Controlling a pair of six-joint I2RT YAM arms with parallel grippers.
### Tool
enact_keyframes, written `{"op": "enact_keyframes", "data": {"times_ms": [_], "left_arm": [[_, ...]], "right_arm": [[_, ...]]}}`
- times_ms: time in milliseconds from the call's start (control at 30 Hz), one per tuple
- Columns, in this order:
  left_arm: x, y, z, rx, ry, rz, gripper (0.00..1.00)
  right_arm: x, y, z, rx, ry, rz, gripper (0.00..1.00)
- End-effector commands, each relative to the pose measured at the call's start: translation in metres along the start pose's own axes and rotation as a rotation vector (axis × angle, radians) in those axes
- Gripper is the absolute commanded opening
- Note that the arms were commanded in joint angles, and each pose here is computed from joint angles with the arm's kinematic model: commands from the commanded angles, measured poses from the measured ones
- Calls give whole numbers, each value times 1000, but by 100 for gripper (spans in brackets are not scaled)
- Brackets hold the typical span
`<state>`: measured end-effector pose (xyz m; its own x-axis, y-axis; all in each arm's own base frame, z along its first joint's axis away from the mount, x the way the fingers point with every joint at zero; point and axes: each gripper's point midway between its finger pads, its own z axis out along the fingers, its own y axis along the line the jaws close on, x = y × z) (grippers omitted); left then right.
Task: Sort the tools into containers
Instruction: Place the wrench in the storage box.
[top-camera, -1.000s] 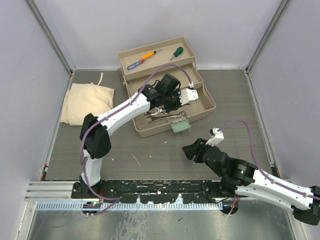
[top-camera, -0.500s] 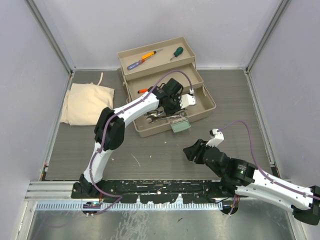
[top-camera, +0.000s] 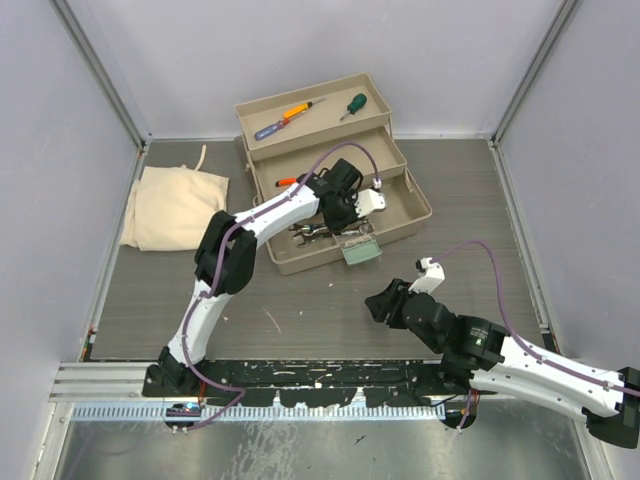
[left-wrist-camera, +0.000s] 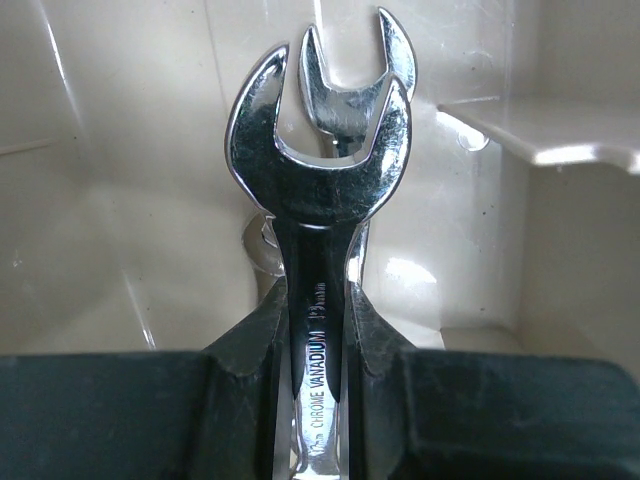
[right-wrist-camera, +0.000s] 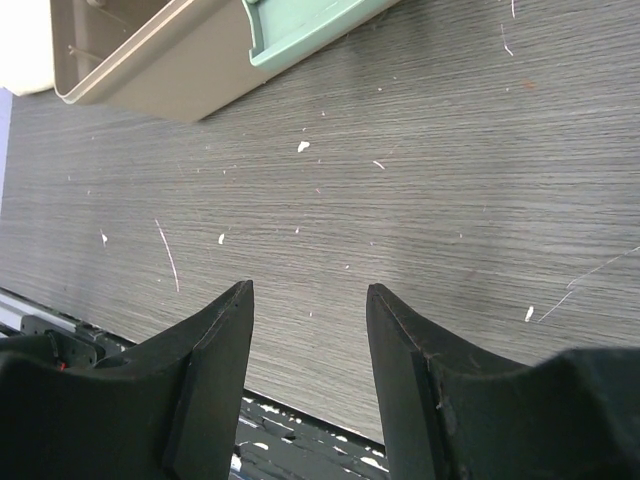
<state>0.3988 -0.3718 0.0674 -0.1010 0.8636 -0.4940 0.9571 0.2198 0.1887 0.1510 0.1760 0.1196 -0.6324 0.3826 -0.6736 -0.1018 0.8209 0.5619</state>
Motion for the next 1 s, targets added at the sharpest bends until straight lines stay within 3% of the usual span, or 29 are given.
{"op": "enact_keyframes", "data": {"times_ms": [0,467,967], "left_arm": [[-22,19,-7,-52,-66,-21,11],[-29,26,-14,-80,-104,-91,34],[-89,27,-119,-124,-348,-116,37]], "right_arm": [[-10,11,-1,-24,-29,46,54],[-9,14,1,-14,-16,36,54],[-13,17,5,-6,-33,17,54]]}}
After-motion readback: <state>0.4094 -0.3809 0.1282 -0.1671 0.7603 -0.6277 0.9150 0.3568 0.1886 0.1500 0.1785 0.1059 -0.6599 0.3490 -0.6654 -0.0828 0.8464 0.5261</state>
